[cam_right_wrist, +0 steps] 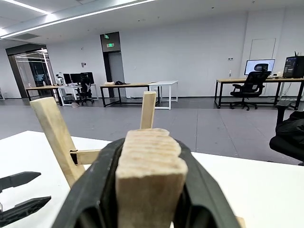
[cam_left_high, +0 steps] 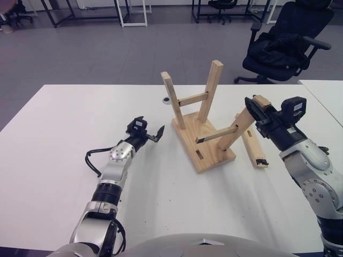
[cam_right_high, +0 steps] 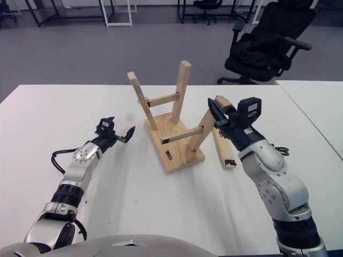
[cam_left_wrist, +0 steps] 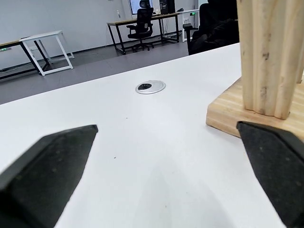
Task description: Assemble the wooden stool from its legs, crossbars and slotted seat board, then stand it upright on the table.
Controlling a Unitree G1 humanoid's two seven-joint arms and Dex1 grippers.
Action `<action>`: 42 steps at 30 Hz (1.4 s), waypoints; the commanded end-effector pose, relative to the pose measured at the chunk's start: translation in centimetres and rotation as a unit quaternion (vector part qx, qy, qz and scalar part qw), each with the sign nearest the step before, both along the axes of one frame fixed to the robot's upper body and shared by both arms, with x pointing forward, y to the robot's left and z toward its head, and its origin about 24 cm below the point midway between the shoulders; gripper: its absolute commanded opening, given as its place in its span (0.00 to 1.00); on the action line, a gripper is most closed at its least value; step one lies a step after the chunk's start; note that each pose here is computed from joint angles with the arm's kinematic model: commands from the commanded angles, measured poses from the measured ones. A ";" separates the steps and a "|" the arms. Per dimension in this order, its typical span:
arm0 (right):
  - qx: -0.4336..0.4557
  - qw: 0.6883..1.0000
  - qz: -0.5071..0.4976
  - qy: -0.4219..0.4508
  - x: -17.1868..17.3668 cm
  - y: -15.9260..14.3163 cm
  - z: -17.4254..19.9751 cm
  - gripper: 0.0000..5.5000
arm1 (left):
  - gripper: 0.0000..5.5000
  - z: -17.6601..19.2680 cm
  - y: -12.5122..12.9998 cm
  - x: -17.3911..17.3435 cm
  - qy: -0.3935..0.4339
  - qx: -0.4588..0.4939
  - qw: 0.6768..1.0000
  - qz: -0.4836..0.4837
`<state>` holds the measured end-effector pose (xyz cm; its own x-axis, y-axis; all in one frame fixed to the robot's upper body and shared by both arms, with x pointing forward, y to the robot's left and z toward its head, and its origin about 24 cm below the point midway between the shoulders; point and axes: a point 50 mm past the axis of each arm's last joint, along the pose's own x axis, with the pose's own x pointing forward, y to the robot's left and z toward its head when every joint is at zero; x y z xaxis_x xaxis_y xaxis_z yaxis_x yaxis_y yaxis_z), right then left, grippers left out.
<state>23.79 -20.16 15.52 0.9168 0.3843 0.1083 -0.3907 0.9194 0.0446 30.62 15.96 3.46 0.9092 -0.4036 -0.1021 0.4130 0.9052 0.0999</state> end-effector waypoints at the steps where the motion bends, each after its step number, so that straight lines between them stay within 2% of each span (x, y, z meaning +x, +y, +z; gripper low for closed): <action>1: -0.105 0.980 0.001 0.168 -0.5 -0.4 -5.8 0.21 | 0.98 -0.5 -0.2 -1.7 -0.007 0.006 1.000 -0.006; 6: -0.091 0.979 0.009 0.181 1.2 1.0 -4.1 0.21 | 0.98 0.1 -0.8 -2.9 -0.011 0.003 1.000 -0.015; 11: -0.017 0.990 -0.003 0.138 3.4 1.7 -0.2 0.21 | 0.98 1.1 -1.5 -2.6 -0.026 0.011 0.999 -0.027; 17: 0.028 0.996 0.018 0.078 3.8 2.5 2.6 0.21 | 0.98 2.1 -0.2 -2.6 -0.040 0.025 0.999 0.000; 22: 0.030 0.999 0.023 0.008 4.1 2.3 5.3 0.40 | 0.98 2.0 0.5 -3.9 -0.030 0.017 0.999 0.022; 26: 0.043 0.996 0.036 -0.067 4.1 1.5 9.3 0.54 | 0.98 2.6 0.9 -4.0 -0.031 0.018 0.999 0.029; 28: 0.065 0.993 -0.007 -0.101 4.6 -1.1 11.0 0.60 | 0.98 3.1 1.6 -4.1 -0.037 0.015 0.998 0.045; 30: 0.080 0.989 -0.116 -0.049 6.2 -5.2 9.0 0.60 | 0.98 3.7 2.1 -4.3 -0.044 0.004 0.997 0.062; 32: 0.015 0.982 -0.181 0.044 7.1 -7.2 4.5 0.60 | 0.98 4.2 2.3 -4.4 -0.048 -0.014 0.996 0.076; 34: -0.028 0.975 -0.158 0.153 6.5 -6.7 -1.4 0.60 | 0.98 4.3 2.6 -4.4 -0.044 -0.021 0.995 0.082; 36: -0.045 0.968 -0.106 0.222 5.3 -5.2 -5.3 0.60 | 0.98 4.3 2.8 -4.2 -0.040 -0.017 0.996 0.077; 39: -0.050 0.953 -0.098 0.281 3.7 -4.7 -8.6 0.60 | 0.98 4.6 2.8 -4.0 -0.039 -0.009 0.997 0.067; 42: -0.073 0.943 -0.105 0.307 2.9 -4.4 -10.0 0.60 | 0.98 4.6 2.4 -4.1 -0.034 0.003 0.998 0.049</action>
